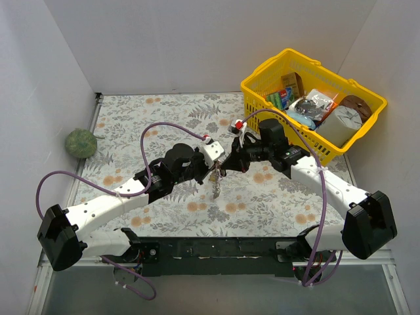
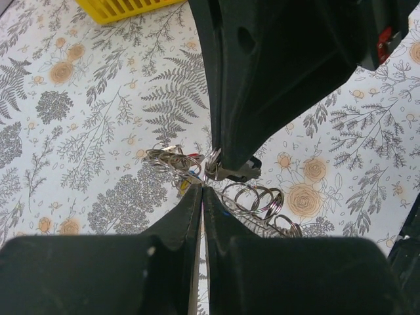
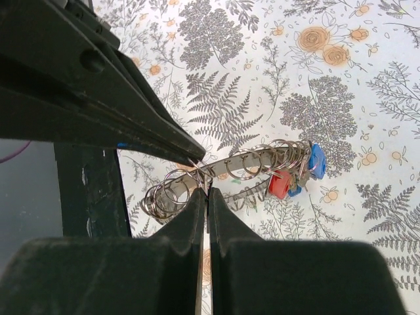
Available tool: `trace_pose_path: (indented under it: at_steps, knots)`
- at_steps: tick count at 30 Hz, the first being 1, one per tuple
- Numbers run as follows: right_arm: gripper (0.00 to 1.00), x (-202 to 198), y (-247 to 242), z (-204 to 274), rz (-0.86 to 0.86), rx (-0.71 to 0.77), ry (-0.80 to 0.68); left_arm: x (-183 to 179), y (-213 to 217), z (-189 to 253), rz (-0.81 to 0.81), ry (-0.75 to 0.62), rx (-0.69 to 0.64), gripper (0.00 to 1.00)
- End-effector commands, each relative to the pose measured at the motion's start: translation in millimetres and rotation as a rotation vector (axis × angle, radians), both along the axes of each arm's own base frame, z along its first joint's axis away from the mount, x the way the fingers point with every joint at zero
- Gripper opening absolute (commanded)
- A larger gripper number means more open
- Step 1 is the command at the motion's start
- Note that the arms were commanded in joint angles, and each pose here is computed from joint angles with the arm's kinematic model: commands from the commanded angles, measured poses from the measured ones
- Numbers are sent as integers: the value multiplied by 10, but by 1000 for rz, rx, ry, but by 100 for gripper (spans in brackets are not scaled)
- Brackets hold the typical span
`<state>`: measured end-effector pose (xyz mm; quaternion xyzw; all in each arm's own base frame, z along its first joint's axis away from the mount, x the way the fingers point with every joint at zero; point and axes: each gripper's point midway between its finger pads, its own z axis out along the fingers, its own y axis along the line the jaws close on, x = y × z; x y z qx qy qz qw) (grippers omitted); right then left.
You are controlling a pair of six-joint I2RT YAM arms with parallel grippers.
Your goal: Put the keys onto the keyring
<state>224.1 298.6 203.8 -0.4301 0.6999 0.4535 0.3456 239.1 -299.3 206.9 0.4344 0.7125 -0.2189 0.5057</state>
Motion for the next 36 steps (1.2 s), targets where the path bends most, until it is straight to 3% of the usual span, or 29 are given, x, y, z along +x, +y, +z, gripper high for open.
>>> trace_pose_path:
  at_steps: [1, 22, 36]
  knots:
    - [1, 54, 132, 531, -37, 93, -59, -38, -107, 287, -23, -9, -80, 0]
    - [1, 5, 180, 688, -61, 92, 32, 245, -20, 198, 197, 44, -30, 0]
    - [1, 31, 40, 337, -91, -5, 21, 168, 75, 323, 186, -5, -86, 0]
